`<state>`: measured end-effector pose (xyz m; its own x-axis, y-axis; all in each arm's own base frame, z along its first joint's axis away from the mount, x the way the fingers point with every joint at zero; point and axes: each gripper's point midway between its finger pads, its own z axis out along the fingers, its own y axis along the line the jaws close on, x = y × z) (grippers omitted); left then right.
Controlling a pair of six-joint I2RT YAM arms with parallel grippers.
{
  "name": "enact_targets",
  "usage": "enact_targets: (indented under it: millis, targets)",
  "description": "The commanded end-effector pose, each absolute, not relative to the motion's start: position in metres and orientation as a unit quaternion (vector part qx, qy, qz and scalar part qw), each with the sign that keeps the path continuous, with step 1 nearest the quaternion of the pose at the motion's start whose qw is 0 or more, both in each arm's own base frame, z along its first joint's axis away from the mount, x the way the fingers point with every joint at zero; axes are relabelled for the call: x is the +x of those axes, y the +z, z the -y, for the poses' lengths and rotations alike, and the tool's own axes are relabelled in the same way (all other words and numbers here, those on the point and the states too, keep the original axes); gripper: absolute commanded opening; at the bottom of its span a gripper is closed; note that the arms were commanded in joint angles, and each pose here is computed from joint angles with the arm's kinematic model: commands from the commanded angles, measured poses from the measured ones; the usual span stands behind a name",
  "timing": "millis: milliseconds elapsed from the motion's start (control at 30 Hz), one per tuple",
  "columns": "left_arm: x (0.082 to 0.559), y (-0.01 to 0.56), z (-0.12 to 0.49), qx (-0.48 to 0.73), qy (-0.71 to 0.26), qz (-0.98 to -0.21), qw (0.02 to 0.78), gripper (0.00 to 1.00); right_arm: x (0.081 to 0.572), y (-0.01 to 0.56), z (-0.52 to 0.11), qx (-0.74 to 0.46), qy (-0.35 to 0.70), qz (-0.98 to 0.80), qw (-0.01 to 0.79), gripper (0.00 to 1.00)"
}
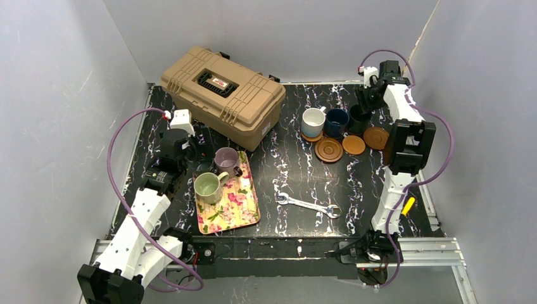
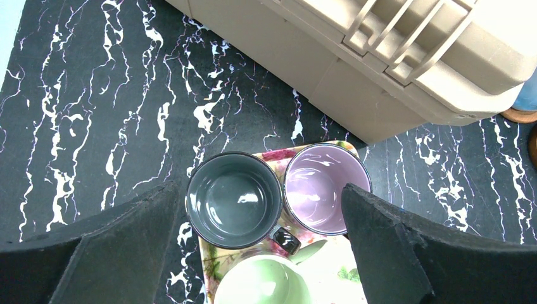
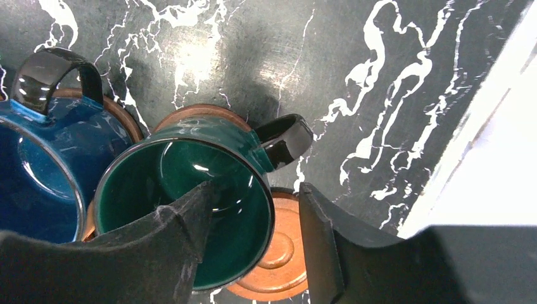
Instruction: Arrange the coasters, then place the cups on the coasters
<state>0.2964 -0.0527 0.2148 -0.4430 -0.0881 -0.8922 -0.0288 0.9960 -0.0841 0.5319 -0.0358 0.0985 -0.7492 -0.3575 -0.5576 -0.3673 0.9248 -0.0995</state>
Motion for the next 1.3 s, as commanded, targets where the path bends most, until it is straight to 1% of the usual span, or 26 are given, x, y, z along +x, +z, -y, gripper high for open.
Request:
enact_targets:
  millis: [0, 133, 200, 233, 267, 333, 467, 533, 667, 833, 1000, 1267]
  targets:
    - [0.296, 0.223, 0.053, -0.031, -0.029, -0.843, 0.536, 0.98, 0.541, 0.191, 0.039, -0.170, -0.028, -0.903, 0.394, 0.61]
    - [0.296, 0.223, 0.054, -0.031, -0.034, -0.843, 0.536, 0.98, 0.524, 0.245, 0.028, -0.107, -0.003, -0.890, 0.442, 0.62]
    - [0.296, 0.222, 0.057, -0.029, -0.039, -0.843, 0.535, 0.98, 0.508, 0.267, 0.018, -0.041, 0.015, -0.883, 0.467, 0.61]
    - [0.297, 0.221, 0.059, -0.027, -0.044, -0.844, 0.534, 0.98, 0.497, 0.274, 0.016, 0.006, 0.001, -0.880, 0.474, 0.61]
    - [0.297, 0.219, 0.061, -0.025, -0.048, -0.846, 0.531, 0.98, 0.484, 0.278, 0.005, 0.031, 0.006, -0.877, 0.480, 0.61]
    - [0.299, 0.215, 0.065, -0.022, -0.054, -0.852, 0.520, 0.98, 0.456, 0.287, -0.052, 0.030, 0.037, -0.862, 0.505, 0.61]
    - [0.301, 0.212, 0.067, -0.021, -0.057, -0.856, 0.513, 0.98, 0.401, 0.274, -0.148, 0.008, 0.125, -0.849, 0.514, 0.62]
    - [0.300, 0.213, 0.068, -0.021, -0.060, -0.855, 0.515, 0.98, 0.372, 0.260, -0.193, -0.003, 0.178, -0.848, 0.500, 0.62]
    - [0.299, 0.215, 0.064, -0.026, -0.054, -0.853, 0.519, 0.98, 0.305, 0.234, -0.288, -0.048, 0.248, -0.848, 0.466, 0.62]
    - [0.296, 0.218, 0.041, -0.062, -0.004, -0.849, 0.524, 0.98, 0.239, 0.217, -0.380, -0.073, 0.318, -0.842, 0.430, 0.62]
    - [0.293, 0.224, 0.026, -0.089, 0.012, -0.839, 0.537, 0.98, 0.210, 0.202, -0.440, -0.093, 0.344, -0.840, 0.408, 0.63]
    - [0.288, 0.235, 0.023, -0.089, 0.009, -0.827, 0.555, 0.98, 0.192, 0.171, -0.509, -0.126, 0.357, -0.847, 0.372, 0.64]
